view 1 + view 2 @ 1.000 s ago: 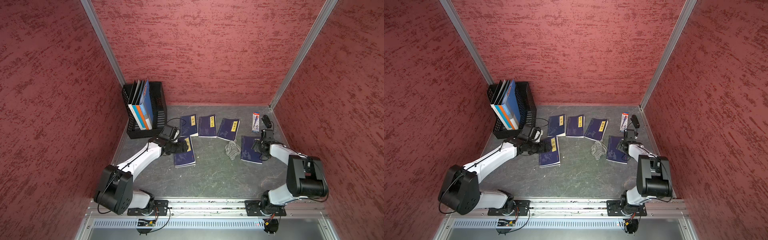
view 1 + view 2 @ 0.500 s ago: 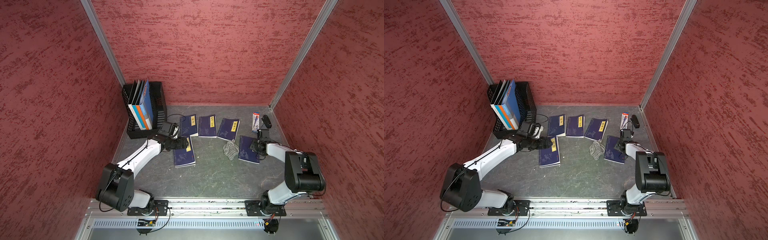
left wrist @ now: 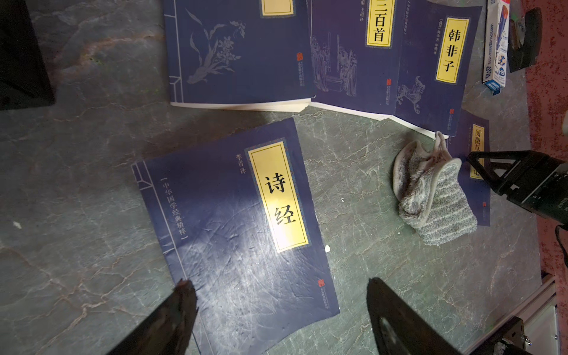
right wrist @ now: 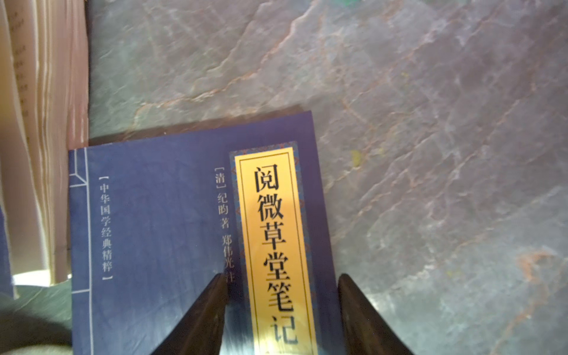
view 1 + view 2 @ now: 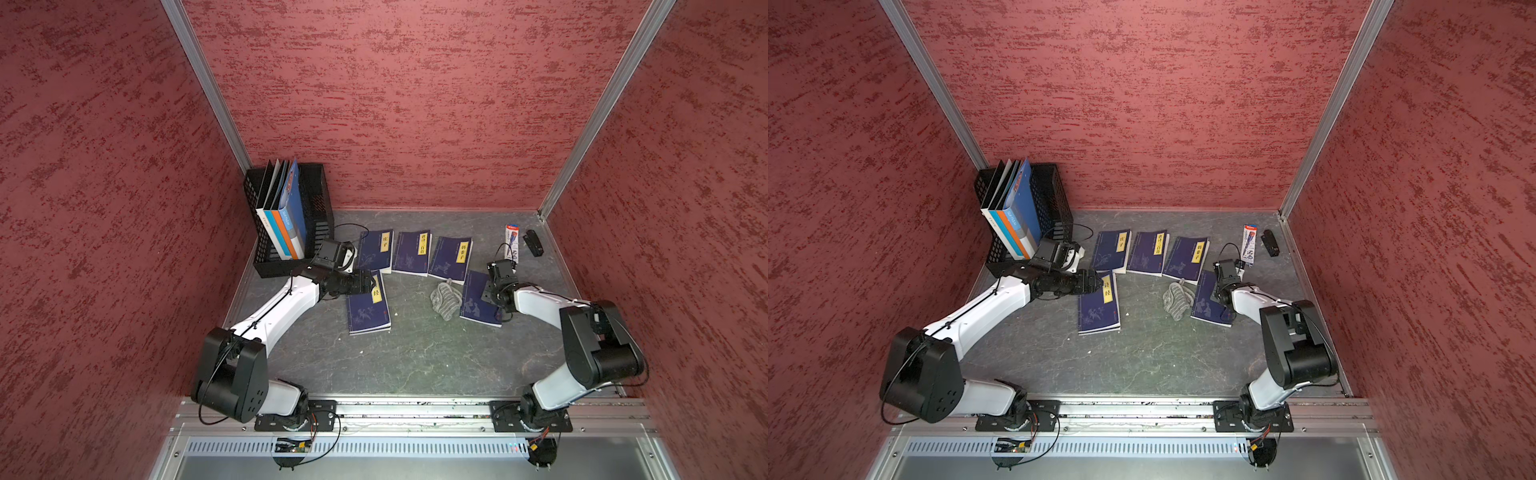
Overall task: Wipe the cover of the book
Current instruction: Move the book to the center of the board.
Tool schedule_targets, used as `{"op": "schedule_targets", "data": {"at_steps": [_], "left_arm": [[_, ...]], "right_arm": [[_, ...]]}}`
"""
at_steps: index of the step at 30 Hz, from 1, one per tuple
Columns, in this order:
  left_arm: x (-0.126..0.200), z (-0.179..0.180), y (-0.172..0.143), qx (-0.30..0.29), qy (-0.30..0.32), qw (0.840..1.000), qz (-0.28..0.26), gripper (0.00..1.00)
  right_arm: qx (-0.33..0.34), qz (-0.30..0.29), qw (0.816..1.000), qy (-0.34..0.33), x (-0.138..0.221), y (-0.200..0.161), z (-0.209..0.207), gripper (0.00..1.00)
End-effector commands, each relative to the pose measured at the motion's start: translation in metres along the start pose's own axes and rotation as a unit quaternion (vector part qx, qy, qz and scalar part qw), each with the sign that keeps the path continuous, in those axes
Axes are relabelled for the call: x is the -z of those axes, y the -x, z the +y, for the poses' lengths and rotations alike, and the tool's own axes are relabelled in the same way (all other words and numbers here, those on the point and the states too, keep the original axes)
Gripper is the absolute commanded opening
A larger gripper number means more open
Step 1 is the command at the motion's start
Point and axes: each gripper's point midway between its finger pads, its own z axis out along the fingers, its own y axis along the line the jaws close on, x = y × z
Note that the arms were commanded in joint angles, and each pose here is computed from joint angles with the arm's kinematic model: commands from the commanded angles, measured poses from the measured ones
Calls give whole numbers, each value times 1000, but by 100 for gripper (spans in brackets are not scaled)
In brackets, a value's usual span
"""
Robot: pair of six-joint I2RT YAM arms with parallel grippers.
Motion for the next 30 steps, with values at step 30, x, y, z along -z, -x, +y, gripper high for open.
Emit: {"op": "schedule_targets", "data": {"at_steps": [30], "left_arm": [[-66,-106,-13,-90,-69,992,55,86]], "right_arm": [[116,3,992,52,-4,80,79,71]]}}
